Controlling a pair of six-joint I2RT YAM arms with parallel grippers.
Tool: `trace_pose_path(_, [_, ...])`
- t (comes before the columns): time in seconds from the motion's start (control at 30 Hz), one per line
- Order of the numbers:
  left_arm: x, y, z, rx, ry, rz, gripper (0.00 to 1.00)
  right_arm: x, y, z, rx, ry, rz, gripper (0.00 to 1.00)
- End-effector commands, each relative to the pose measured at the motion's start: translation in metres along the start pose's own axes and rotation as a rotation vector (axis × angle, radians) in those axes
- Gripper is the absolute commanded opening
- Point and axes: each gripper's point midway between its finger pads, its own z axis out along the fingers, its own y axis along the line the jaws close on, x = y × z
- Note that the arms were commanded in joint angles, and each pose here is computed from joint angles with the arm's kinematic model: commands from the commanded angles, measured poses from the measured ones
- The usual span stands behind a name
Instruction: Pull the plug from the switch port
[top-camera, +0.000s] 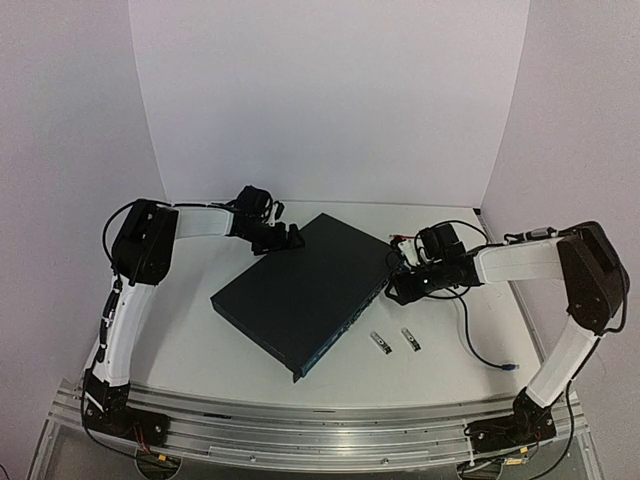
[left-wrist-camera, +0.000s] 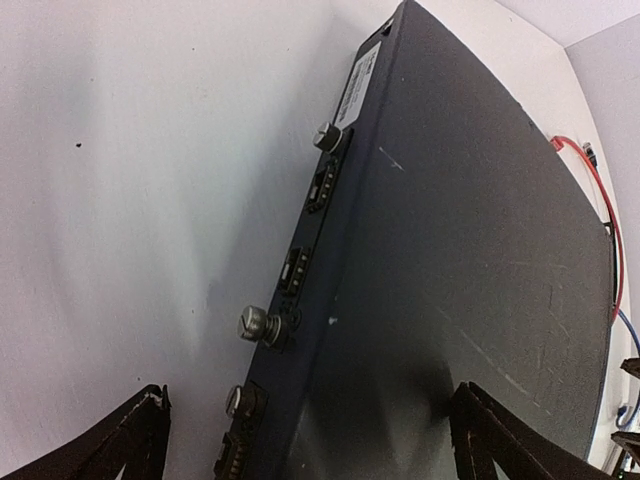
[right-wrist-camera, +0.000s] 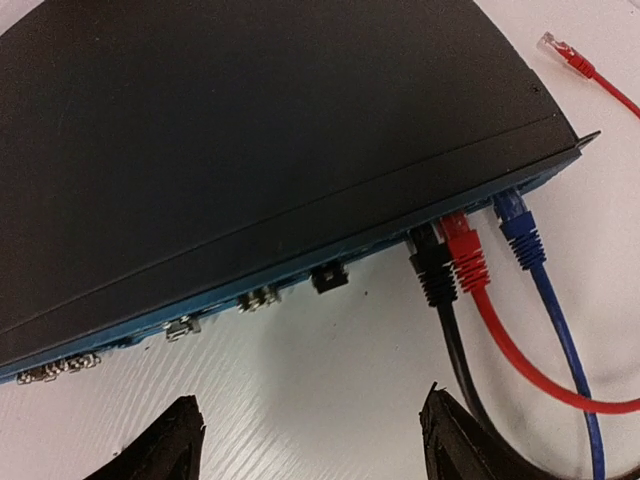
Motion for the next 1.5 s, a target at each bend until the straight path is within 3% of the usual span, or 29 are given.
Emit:
trace_pose_path(0.0, [0.013,0.018,0.014,-0.054,0.069,-0.018,0.97,-0.026,-0.011,0.011,-0.028,-0.054,-0.021,0.69])
trace_pose_path(0.17, [0.013,0.019,0.022,-0.051,0.075,-0.012,0.97,-0.035,-0.016,0.023,-0.059,-0.076,-0.023,0.57])
trace_pose_path(0.5, [0.020,0.024,0.033,-0.046,0.102,-0.014,0.97,-0.038,-0.019,0.039,-0.061,-0.065,-0.062,0.48])
trace_pose_path(0.77, [0.024,0.027,0.037,-0.050,0.113,-0.023,0.97,-0.039,-0.014,0.044,-0.097,-0.062,-0.076,0.34])
trace_pose_path(1.47, [0.025,0.028,0.038,-0.054,0.116,-0.023,0.97,-0.026,-0.004,0.033,-0.141,-0.052,-0.088,0.30])
